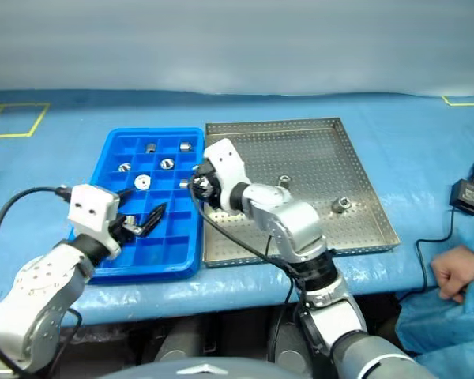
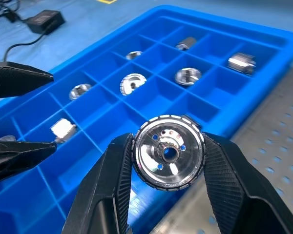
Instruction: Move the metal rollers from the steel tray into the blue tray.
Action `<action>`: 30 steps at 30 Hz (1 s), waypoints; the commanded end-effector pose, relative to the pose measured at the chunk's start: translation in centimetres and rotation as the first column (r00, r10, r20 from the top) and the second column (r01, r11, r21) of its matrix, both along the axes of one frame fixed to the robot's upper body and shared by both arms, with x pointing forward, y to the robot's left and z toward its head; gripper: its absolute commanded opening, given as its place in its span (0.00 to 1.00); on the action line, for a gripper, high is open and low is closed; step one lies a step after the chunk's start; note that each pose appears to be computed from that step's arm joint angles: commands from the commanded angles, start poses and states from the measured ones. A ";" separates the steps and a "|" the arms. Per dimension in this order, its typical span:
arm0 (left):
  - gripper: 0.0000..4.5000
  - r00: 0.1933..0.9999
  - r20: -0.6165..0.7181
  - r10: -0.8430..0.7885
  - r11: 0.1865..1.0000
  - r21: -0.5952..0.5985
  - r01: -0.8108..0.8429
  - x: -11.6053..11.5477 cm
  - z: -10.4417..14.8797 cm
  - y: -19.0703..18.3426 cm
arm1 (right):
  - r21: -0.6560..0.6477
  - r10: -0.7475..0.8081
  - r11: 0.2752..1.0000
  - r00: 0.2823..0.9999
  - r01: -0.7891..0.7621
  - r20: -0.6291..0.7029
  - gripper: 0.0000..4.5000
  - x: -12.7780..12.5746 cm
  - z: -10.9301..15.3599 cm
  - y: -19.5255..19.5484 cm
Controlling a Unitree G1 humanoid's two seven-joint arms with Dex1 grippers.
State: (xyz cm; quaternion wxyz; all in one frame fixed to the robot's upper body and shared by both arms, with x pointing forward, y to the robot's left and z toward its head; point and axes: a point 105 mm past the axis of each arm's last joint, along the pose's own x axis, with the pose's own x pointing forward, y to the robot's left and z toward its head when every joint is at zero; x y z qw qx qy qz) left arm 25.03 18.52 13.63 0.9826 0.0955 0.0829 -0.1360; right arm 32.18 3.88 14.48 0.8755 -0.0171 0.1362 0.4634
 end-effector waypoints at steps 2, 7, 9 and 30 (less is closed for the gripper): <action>0.89 0.997 0.038 0.063 0.998 0.012 -0.064 -1.2 1.0 0.7 | 0.022 0.090 0.996 0.994 -0.091 0.055 0.46 0.0 0.9 3.0; 0.89 0.997 0.020 0.073 0.997 -0.003 -0.073 -1.7 0.4 0.2 | 0.021 0.108 0.994 0.992 -0.109 0.061 0.46 0.7 0.3 5.0; 0.89 0.997 0.013 0.073 0.997 -0.008 -0.073 -1.7 0.2 0.0 | 0.020 0.113 0.993 0.992 -0.114 0.048 0.46 0.9 -0.1 5.6; 0.89 0.993 0.032 -0.115 0.990 -0.078 0.117 1.2 0.2 -4.6 | 0.070 -0.276 0.961 0.954 0.269 0.120 0.81 3.5 1.4 -3.9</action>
